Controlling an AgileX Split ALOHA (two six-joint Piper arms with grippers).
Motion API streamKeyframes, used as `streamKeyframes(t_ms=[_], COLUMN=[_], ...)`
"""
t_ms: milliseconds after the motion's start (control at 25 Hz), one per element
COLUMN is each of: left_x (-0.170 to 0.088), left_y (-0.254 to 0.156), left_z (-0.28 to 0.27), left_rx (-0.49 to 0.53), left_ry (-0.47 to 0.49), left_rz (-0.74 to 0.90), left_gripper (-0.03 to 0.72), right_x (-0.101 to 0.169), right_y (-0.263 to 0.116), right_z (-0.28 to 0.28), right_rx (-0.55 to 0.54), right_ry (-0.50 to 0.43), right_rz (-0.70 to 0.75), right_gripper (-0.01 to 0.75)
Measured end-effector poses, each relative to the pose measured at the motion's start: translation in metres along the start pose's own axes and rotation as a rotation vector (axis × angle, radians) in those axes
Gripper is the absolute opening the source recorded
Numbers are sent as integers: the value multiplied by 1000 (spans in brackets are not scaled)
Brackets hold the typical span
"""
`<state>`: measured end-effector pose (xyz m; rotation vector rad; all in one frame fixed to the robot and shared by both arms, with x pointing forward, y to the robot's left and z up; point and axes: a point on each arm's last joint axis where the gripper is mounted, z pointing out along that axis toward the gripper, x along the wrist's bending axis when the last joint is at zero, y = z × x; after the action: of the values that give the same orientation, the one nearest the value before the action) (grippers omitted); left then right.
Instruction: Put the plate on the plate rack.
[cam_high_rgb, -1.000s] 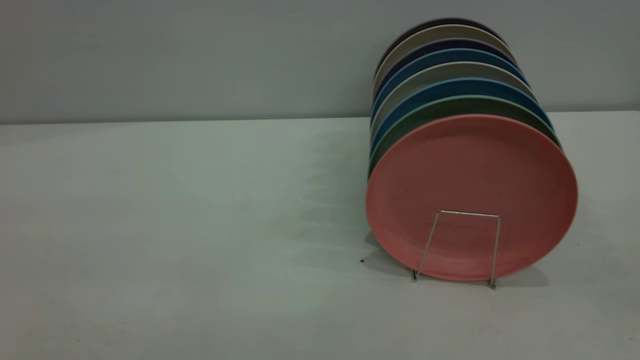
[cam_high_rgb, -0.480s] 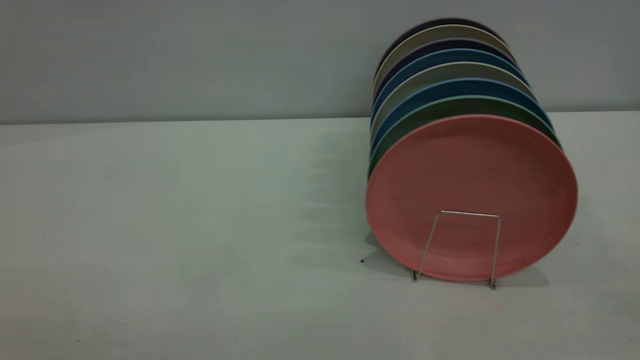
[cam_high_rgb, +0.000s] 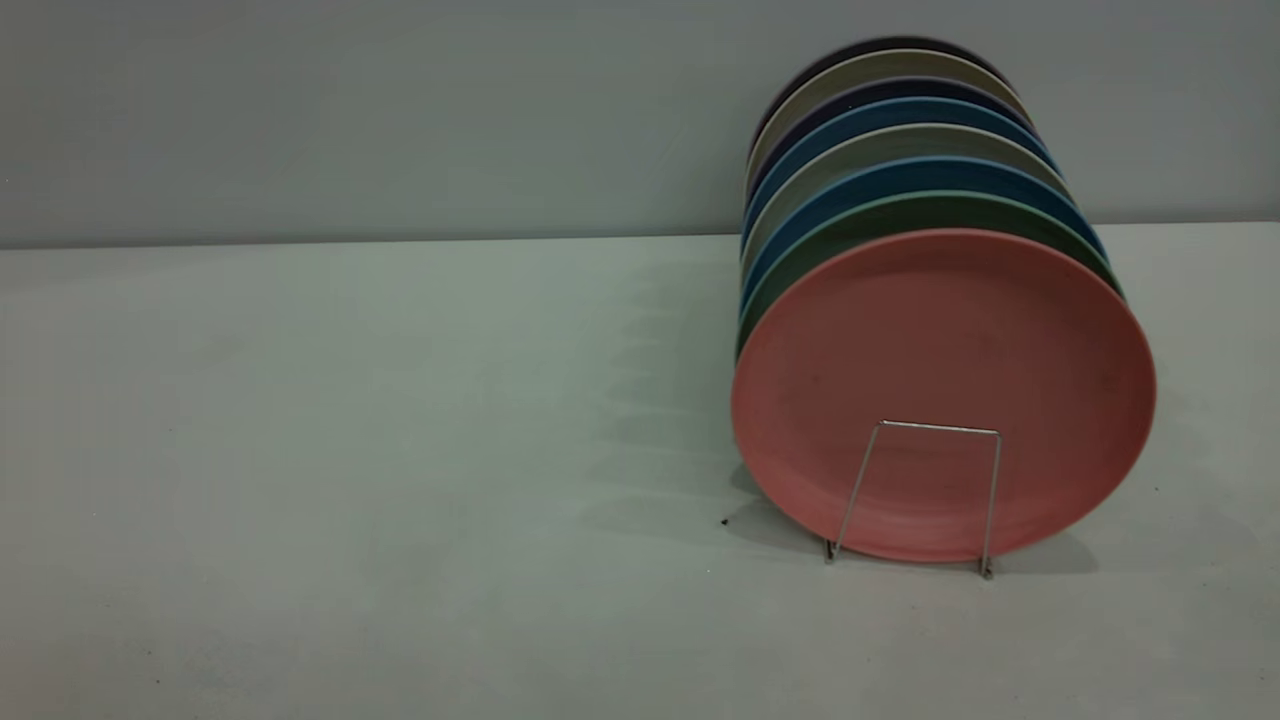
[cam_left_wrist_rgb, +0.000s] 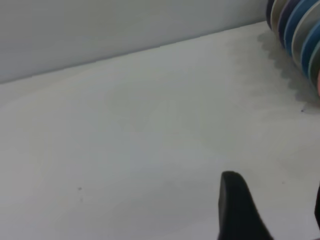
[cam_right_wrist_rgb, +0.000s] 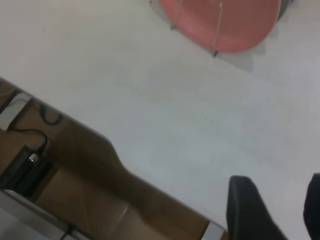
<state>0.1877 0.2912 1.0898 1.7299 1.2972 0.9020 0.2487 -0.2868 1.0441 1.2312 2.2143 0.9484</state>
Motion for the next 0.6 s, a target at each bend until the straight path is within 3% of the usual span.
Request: streamKeyframes(t_ms=[120,480,600], left_x=[1,6,6], left_y=[-2,-34,-38], left_z=[3,47,53], left_rx=[13,205,220], left_ry=[-2,-12,-14], left_rz=[13,19,20], left_gripper=[414,414,414], right_x=[2,3,3], right_y=[-4,-9,-9], right_z=[-3,-8,-8], right_rx=[-34,-83,-83], right_ry=[8,6,6], right_rz=[1,-2,-8], right_gripper=[295,295,295])
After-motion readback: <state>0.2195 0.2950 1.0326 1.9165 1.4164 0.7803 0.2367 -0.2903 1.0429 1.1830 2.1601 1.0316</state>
